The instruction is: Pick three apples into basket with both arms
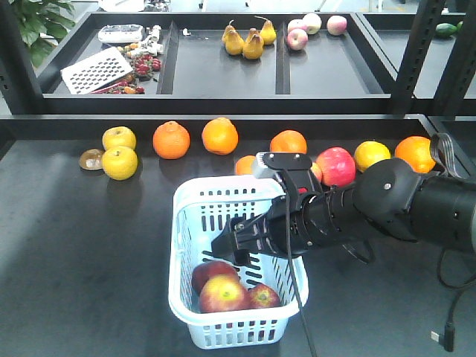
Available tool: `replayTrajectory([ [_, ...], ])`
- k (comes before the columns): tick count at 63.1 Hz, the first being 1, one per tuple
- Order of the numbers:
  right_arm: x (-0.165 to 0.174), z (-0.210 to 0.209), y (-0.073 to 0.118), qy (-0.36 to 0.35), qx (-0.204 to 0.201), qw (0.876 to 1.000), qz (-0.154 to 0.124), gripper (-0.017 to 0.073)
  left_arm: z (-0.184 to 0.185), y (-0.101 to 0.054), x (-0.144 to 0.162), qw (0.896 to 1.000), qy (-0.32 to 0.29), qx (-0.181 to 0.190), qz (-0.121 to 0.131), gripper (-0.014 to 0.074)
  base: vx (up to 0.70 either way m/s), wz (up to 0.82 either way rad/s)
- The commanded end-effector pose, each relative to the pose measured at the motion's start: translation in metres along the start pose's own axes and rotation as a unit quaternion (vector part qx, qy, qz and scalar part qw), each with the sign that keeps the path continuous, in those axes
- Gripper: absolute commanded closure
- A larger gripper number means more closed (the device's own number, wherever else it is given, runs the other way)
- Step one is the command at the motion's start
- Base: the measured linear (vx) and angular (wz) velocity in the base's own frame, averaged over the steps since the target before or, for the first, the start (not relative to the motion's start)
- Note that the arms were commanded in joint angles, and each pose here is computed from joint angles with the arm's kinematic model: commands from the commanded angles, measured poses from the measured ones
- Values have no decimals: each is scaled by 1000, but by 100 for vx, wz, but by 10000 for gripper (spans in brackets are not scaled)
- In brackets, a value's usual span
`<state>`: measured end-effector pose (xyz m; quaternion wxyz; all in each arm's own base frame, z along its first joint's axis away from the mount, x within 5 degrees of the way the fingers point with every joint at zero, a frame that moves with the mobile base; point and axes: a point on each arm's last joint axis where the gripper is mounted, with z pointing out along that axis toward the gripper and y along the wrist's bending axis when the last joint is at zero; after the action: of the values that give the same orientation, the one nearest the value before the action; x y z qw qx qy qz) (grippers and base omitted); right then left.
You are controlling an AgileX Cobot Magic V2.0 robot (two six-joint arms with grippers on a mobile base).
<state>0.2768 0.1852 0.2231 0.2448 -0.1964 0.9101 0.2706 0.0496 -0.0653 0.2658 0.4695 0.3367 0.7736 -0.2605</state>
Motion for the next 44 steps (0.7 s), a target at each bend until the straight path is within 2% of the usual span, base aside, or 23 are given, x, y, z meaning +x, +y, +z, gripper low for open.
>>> replayTrajectory([
  [1, -12, -19, 11, -28, -16, 999, -19, -24, -3, 0, -12, 999, -36, -5, -16, 600, 0, 0],
  [8, -11, -33, 17, -29, -21, 998, -47, 197, -3, 0, -12, 999, -36, -5, -16, 600, 0, 0],
  [17, -11, -66, 28, -48, -7, 992, -113, 572, -3, 0, -12, 999, -36, -5, -16, 600, 0, 0],
  [24, -7, -97, 37, -62, 4, 986, -153, 569, -3, 0, -12, 999, -36, -5, -16, 600, 0, 0],
  [33, 12, -137, 44, -99, 34, 978, -180, 564, -3, 1, -12, 999, -37, -6, -16, 600, 0, 0],
  [36, 22, -145, 42, -107, 52, 975, -188, 564, -3, 1, -13, 999, -37, -6, -16, 600, 0, 0],
  [44, 63, -164, 32, -137, 97, 968, -186, 564, -3, 1, -13, 999, -39, -8, -16, 600, 0, 0],
])
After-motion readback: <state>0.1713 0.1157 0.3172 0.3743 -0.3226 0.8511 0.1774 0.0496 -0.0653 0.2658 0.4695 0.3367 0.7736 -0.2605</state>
